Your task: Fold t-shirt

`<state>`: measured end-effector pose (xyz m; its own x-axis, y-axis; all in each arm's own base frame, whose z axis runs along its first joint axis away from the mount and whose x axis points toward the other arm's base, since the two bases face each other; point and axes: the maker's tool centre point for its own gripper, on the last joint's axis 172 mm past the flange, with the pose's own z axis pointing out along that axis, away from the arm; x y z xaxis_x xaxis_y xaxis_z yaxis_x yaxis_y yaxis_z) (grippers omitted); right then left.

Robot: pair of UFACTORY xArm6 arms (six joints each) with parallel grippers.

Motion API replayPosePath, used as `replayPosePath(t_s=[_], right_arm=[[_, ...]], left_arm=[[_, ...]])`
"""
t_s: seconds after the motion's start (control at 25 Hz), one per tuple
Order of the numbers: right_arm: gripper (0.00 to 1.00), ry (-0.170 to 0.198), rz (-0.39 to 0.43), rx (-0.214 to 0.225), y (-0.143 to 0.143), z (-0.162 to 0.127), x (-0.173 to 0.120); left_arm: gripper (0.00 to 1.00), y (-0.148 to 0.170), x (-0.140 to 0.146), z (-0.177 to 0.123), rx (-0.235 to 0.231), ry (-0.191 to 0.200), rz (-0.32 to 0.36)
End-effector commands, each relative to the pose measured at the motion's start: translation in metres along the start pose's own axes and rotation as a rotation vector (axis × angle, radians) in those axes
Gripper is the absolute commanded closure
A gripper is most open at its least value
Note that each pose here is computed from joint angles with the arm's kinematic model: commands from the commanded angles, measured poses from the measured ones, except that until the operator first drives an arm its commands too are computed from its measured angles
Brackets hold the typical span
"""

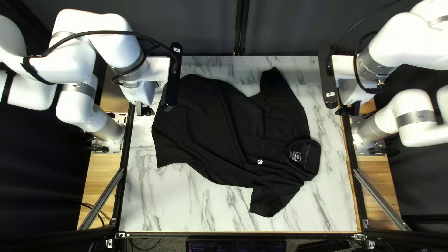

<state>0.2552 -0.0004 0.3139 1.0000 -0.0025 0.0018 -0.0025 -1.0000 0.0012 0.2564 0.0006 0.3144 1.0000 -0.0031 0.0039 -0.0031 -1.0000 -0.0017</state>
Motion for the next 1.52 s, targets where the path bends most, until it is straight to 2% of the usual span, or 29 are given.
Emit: replayPosePath(t_s=[0.04,0.52,0.72,0.96,1.08,1.28,1.52], right_arm=[[0.00,0.000,0.000,0.000,0.000,0.000,0.000],[0.00,0.002,-0.008,-0.007,0.000,0.003,0.001],[0.00,0.052,-0.074,0.008,-0.046,0.018,0.034],[0.00,0.095,-0.130,-0.001,-0.102,0.071,0.076],[0.00,0.113,-0.155,-0.015,-0.143,0.091,0.093],[0.00,0.130,-0.202,-0.028,-0.198,0.121,0.108],[0.00,0.135,-0.275,-0.016,-0.243,0.148,0.123]], left_arm=[[0.00,0.000,0.000,0.000,0.000,0.000,0.000],[0.00,0.000,0.000,0.000,0.000,0.000,0.000],[0.00,0.000,0.000,0.000,0.000,0.000,0.000],[0.00,0.000,0.000,0.000,0.000,0.000,0.000],[0.00,0.000,0.000,0.000,0.000,0.000,0.000],[0.00,0.000,0.000,0.000,0.000,0.000,0.000],[0.00,0.000,0.000,0.000,0.000,0.000,0.000]])
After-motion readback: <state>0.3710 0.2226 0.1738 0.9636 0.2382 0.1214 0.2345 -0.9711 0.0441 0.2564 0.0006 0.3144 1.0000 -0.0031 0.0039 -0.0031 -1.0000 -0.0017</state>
